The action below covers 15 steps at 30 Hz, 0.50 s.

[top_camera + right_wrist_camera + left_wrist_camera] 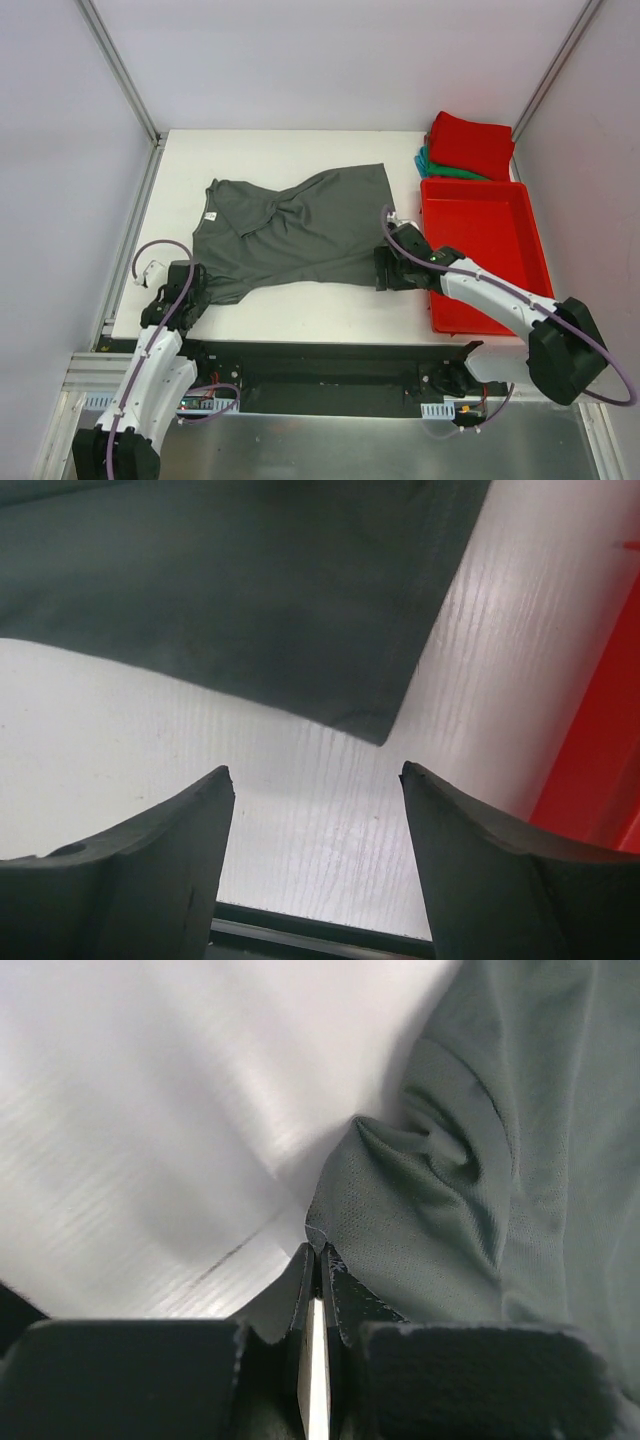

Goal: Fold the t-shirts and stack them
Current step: Flatten out the tshirt

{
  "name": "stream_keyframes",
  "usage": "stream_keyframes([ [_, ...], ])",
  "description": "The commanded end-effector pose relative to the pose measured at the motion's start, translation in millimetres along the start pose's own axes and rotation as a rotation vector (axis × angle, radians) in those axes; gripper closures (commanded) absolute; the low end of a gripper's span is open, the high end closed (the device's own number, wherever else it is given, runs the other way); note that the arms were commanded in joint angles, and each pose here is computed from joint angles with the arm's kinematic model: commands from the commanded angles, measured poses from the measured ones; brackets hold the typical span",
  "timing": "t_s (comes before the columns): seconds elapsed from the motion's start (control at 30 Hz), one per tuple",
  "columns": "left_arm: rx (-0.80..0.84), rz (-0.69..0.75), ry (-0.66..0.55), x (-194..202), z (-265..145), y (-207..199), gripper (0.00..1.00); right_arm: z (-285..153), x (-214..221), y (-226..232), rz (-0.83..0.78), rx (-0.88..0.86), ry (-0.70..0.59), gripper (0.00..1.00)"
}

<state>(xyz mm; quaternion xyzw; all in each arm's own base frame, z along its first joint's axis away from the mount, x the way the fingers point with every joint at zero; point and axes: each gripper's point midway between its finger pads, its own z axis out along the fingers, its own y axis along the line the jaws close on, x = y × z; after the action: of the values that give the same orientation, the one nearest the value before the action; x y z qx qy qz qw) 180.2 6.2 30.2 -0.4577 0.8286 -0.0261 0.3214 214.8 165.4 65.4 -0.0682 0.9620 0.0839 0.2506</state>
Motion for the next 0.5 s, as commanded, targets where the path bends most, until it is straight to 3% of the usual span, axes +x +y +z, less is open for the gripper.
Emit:
stream_keyframes([
  [0.0,-0.15,-0.141,-0.108,-11,-2,35,1.0,-1,3,0,0.042,0.045,0.024,0.3],
  [0.23,-0.189,-0.164,-0.104,-10,-2,41,1.0,4,17,10,0.001,0.02,0.056,0.33],
  [0.47,-0.209,-0.152,-0.088,-8,-2,42,1.0,18,25,10,-0.008,0.055,0.103,0.46],
])
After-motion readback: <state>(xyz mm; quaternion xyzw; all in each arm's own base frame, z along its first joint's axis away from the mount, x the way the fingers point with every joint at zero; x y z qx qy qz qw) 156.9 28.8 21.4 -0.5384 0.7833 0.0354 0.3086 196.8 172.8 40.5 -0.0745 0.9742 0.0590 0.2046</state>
